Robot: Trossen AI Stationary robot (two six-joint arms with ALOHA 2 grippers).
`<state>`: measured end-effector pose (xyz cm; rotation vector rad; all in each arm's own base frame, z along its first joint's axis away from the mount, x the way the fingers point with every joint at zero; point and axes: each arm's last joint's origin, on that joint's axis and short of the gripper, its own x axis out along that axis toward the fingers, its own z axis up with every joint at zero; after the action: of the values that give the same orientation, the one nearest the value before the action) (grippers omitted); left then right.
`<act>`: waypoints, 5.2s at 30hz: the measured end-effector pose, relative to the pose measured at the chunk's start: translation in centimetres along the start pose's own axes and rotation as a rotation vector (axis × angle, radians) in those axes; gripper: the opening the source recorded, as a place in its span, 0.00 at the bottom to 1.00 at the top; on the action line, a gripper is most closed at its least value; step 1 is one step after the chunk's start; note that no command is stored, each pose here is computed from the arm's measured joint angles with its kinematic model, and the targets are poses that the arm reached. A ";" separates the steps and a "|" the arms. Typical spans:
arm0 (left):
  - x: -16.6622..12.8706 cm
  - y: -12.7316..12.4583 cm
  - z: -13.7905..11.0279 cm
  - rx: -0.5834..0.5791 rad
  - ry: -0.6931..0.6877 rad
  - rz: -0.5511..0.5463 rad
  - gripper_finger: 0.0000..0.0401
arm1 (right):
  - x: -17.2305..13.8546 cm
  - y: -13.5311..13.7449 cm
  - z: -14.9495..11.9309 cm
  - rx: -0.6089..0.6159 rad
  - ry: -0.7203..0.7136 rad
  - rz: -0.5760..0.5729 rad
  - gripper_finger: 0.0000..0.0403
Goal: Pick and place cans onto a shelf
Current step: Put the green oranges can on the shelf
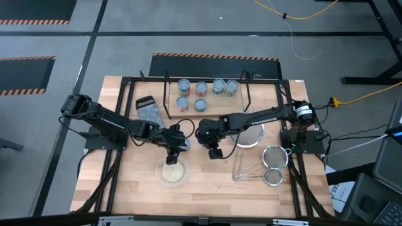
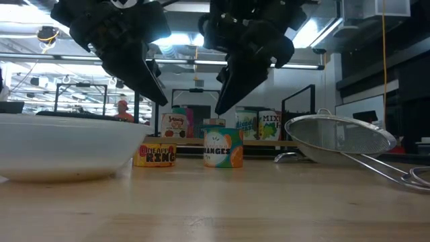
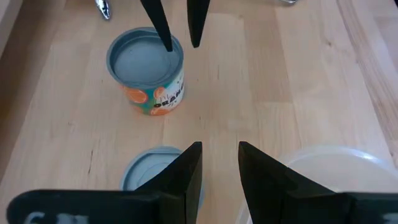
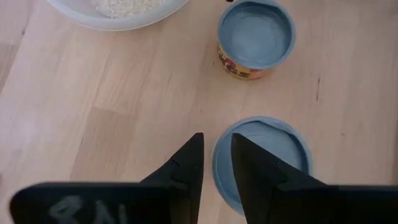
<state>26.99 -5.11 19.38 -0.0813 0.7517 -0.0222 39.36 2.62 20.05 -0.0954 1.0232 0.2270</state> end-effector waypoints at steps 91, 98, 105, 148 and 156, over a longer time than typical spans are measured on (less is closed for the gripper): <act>0.0 0.0 -0.1 0.001 0.007 0.001 0.24 | -7.2 -1.0 4.9 -0.009 0.263 -0.010 0.02; 0.0 0.0 -0.1 0.001 0.007 0.001 0.24 | -8.7 -1.9 4.7 -0.003 0.317 -0.007 0.02; 0.0 0.0 -0.1 0.001 0.007 0.002 0.24 | -8.4 -3.1 2.8 0.034 0.445 0.012 0.02; 0.0 0.0 0.0 0.027 -0.001 0.000 0.24 | -10.2 -14.6 -10.3 0.258 0.215 -0.155 0.04; 0.0 0.0 0.0 0.027 -0.001 0.000 0.24 | -10.2 -14.6 -10.5 0.266 0.218 -0.158 0.04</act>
<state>26.99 -5.11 19.38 -0.0556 0.7501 -0.0321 28.93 -15.01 22.93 0.0416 1.2476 -0.0658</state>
